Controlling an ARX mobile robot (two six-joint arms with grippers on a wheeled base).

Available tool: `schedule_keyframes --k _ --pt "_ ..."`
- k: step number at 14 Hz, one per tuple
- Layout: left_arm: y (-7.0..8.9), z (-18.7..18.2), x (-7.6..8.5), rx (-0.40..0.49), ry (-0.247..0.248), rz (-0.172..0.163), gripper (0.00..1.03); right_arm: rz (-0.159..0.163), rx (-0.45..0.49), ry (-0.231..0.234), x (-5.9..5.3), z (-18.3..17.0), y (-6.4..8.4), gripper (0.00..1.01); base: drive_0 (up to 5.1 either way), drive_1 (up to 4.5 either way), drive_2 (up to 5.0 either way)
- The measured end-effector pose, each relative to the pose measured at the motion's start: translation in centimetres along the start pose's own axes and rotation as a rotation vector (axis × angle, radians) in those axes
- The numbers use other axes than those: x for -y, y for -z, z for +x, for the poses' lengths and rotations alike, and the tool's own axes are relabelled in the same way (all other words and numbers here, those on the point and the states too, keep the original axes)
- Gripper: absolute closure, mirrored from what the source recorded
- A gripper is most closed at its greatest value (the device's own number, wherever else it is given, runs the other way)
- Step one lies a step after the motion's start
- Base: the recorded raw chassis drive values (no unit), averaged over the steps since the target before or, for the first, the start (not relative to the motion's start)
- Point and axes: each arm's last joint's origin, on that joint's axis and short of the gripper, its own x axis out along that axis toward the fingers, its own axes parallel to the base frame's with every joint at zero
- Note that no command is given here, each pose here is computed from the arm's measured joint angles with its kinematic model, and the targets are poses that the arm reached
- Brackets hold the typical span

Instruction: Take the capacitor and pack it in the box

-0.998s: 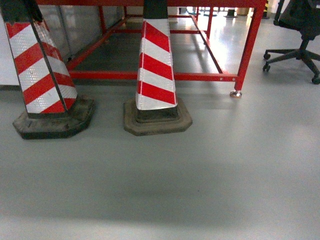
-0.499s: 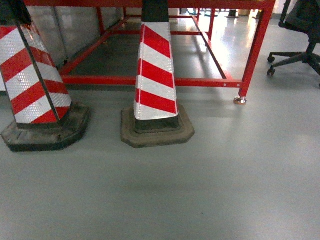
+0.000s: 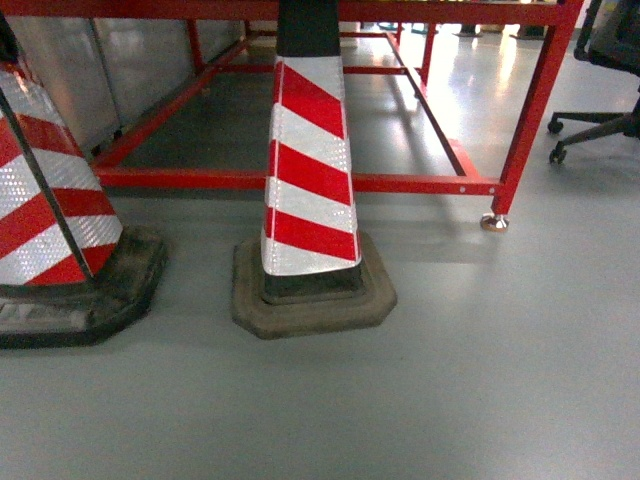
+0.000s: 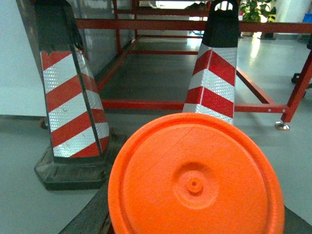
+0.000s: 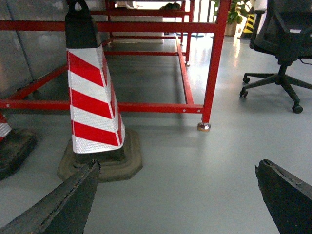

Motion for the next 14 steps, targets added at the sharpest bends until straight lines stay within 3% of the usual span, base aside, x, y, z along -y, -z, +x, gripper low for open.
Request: schedule_keyframes --k 14 --pt "0.00 0.00 0.00 0.000 0.000 0.000 0.59 0.000 0.001 -0.001 0.00 0.00 -0.01 0.03 -0.1 4.01 -4.1"
